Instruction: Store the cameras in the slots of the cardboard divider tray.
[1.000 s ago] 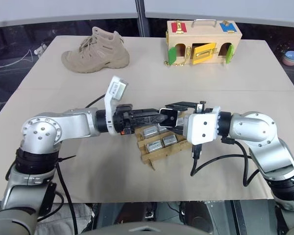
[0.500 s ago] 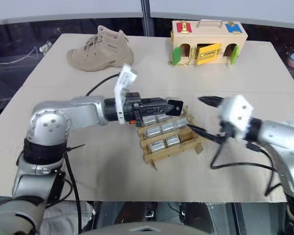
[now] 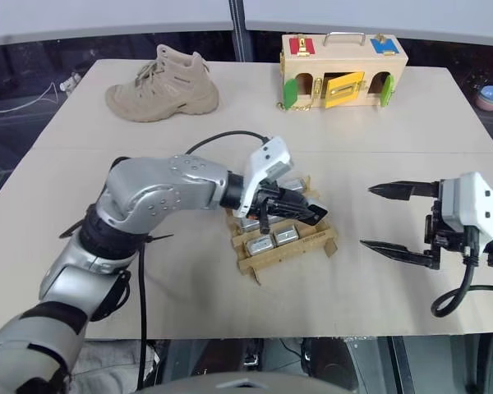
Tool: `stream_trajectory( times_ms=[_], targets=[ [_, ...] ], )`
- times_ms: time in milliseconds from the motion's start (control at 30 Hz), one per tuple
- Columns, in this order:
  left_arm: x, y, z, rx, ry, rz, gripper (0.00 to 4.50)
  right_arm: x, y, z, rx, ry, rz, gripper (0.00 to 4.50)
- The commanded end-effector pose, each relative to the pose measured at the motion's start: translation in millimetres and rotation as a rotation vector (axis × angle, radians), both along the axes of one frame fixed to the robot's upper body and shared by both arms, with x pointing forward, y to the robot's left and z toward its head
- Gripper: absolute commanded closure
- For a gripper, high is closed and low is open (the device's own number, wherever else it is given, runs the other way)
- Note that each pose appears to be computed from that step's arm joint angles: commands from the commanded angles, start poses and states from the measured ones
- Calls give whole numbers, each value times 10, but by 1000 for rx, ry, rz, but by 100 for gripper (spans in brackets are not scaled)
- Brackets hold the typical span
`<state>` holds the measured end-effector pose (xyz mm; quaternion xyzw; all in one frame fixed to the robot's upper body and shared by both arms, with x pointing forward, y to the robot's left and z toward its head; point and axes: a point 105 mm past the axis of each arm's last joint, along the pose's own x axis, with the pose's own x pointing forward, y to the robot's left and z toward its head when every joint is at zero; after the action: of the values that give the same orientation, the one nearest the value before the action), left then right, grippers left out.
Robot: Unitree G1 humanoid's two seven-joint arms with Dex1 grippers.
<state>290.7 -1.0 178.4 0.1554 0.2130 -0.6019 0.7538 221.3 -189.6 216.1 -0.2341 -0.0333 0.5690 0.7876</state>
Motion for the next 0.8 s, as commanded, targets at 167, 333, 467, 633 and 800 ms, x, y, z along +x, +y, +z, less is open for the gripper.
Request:
stream_trajectory(
  times_ms=[167, 333, 467, 633, 800],
  targets=[
    [-9, 19, -172, 100, -13, -48, 382, -29, 43, -4, -2, -36, -19, 33],
    [44, 73, -214, 169, -37, -56, 382, -50, 39, -20, -5, -38, -34, 33],
    [133, 74, -188, 209, -83, -50, 382, -52, 57, -42, -1, -43, -38, 33],
    [178, 89, -182, 251, -116, -65, 382, -68, 62, -69, 5, -44, -46, 33],
    [157, 84, -190, 271, -114, -79, 382, -83, 56, -99, 5, -40, -50, 33]
  ],
)
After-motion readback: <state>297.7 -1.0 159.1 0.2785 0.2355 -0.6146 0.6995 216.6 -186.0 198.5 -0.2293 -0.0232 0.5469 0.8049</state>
